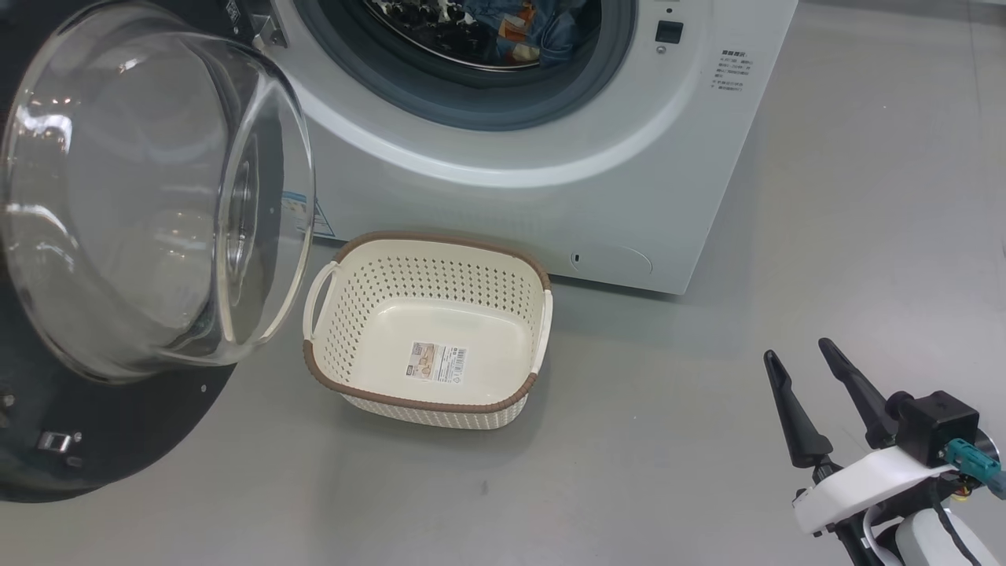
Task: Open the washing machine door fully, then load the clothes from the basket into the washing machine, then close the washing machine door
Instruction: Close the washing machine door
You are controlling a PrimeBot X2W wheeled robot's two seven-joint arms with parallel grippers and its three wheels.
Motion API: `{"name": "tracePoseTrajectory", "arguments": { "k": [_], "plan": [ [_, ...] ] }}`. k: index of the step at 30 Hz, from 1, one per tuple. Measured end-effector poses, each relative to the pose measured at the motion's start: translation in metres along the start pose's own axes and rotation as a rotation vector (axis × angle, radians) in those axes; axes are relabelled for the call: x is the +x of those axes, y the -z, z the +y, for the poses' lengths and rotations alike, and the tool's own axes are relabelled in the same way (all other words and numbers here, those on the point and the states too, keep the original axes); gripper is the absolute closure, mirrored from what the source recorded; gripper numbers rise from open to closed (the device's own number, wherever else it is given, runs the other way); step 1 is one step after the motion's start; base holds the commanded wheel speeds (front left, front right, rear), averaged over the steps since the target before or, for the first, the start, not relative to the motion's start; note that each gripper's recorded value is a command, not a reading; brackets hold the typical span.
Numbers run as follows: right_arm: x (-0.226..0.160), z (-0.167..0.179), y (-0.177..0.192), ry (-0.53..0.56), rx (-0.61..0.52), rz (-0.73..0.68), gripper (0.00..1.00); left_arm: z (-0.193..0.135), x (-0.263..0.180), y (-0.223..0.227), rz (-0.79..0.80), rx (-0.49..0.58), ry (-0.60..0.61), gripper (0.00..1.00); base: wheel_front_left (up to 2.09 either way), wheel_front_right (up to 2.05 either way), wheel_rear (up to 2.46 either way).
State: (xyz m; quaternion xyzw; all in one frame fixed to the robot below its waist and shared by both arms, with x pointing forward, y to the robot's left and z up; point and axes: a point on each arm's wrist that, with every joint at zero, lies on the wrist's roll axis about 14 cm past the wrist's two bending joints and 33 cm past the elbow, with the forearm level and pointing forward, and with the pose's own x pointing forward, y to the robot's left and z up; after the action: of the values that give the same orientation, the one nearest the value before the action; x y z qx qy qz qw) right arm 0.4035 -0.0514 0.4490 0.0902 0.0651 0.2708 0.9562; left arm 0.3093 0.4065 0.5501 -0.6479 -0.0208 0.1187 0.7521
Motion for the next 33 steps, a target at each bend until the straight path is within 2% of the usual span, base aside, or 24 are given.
{"name": "tracePoseTrajectory", "arguments": {
  "k": [16, 19, 29, 33],
  "plan": [
    [-0.003, 0.015, -0.002, -0.015, 0.017, -0.005, 0.0, -0.005, -0.018, 0.087, 0.374, -0.056, 0.061, 1.0, 0.0, 0.0, 0.0],
    [-0.004, 0.019, -0.002, -0.019, 0.021, -0.006, 0.0, -0.001, -0.024, 0.098, 0.419, -0.061, 0.055, 1.0, 0.0, 0.0, 0.0],
    [-0.015, 0.014, 0.0, 0.012, 0.026, -0.004, 0.0, -0.014, -0.028, 0.148, 0.555, -0.121, 0.137, 1.0, 0.0, 0.0, 0.0],
    [-0.02, 0.007, 0.0, 0.039, 0.029, -0.007, 0.0, -0.023, -0.028, 0.171, 0.618, -0.113, 0.185, 1.0, 0.0, 0.0, 0.0]
  ]
}}
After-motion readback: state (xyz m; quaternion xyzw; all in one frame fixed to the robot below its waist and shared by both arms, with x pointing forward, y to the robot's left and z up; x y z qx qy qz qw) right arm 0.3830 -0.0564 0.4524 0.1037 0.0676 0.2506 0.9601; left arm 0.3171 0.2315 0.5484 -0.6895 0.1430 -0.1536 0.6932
